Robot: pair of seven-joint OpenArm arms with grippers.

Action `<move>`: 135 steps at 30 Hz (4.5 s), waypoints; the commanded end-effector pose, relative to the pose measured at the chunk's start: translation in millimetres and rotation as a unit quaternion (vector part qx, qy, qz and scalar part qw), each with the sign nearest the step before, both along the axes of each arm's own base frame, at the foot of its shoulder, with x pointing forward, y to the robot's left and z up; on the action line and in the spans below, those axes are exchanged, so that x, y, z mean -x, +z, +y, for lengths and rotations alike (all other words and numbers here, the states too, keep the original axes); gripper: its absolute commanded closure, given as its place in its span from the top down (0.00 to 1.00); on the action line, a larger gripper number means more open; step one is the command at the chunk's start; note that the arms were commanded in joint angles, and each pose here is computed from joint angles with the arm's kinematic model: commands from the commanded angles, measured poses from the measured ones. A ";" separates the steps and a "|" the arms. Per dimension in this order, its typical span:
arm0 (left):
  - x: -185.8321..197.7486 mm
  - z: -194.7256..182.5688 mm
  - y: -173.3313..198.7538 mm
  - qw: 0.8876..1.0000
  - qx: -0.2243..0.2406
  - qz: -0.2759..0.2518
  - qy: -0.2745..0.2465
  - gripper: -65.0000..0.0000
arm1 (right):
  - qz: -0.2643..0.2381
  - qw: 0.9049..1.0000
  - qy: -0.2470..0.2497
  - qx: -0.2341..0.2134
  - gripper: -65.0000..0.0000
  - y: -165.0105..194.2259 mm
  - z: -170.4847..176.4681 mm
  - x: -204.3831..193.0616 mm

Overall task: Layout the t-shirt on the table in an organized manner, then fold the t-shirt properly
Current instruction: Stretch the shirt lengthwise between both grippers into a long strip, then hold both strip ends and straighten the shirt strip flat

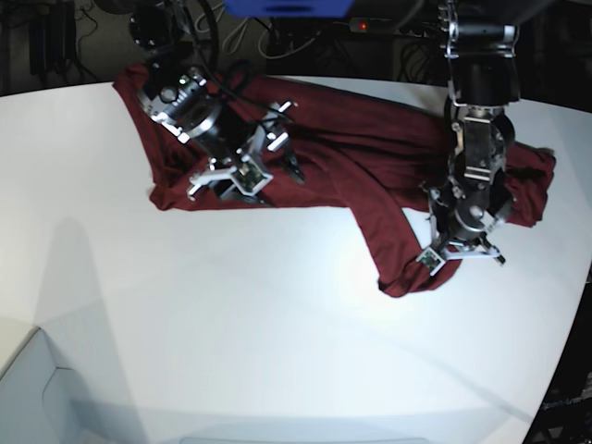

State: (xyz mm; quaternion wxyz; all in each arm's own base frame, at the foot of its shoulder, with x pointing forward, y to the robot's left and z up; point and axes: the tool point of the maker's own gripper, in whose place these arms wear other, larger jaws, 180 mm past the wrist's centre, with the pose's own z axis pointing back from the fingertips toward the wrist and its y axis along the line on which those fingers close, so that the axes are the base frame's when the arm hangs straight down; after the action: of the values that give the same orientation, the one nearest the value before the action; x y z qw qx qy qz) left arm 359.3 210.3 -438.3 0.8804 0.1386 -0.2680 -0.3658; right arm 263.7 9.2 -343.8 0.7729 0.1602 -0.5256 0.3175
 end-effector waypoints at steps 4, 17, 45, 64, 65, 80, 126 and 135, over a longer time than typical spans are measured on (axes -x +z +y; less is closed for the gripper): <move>20.7 10.3 -15.2 0.998 -0.026 0.049 -0.001 0.00 | -0.021 1.000 0.001 -0.019 0.52 14.2 3.3 -4.6; -22.4 23.6 119.0 0.988 -0.080 -0.129 0.019 0.01 | -0.021 1.000 0.001 -0.022 0.52 14.2 4.3 -3.4; 50.9 146.4 239.3 0.926 -0.176 -0.229 0.242 0.01 | -0.023 0.999 0.000 -0.039 0.52 20.2 14.5 -3.4; 80.5 127.4 163.1 0.958 -0.179 -0.122 0.189 0.01 | 0.020 0.998 -0.010 -0.067 0.52 2.6 6.6 6.3; 79.5 127.1 163.3 0.958 -0.178 -0.123 0.189 0.01 | 0.025 0.997 -0.020 -0.064 0.52 -3.1 -0.4 4.7; 73.7 125.9 106.9 0.972 -0.134 -0.064 0.183 0.01 | 0.075 0.985 -0.152 -0.033 0.58 -51.4 -93.8 -6.6; 61.4 159.9 84.4 0.972 -0.122 -0.035 0.197 0.56 | 0.092 0.976 -0.195 -0.001 0.57 -69.7 -145.5 -2.4; 66.4 183.2 108.2 0.953 -0.016 -0.107 0.283 0.59 | 0.091 0.977 -0.195 -0.009 0.57 -67.9 -139.0 -3.2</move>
State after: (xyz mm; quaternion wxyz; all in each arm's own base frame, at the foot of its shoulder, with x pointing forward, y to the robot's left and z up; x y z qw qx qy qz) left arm 287.7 383.1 -347.7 0.9214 0.2422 -0.2889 -0.0943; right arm 259.3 -129.0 -423.7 0.8741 0.0906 -0.4568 0.1384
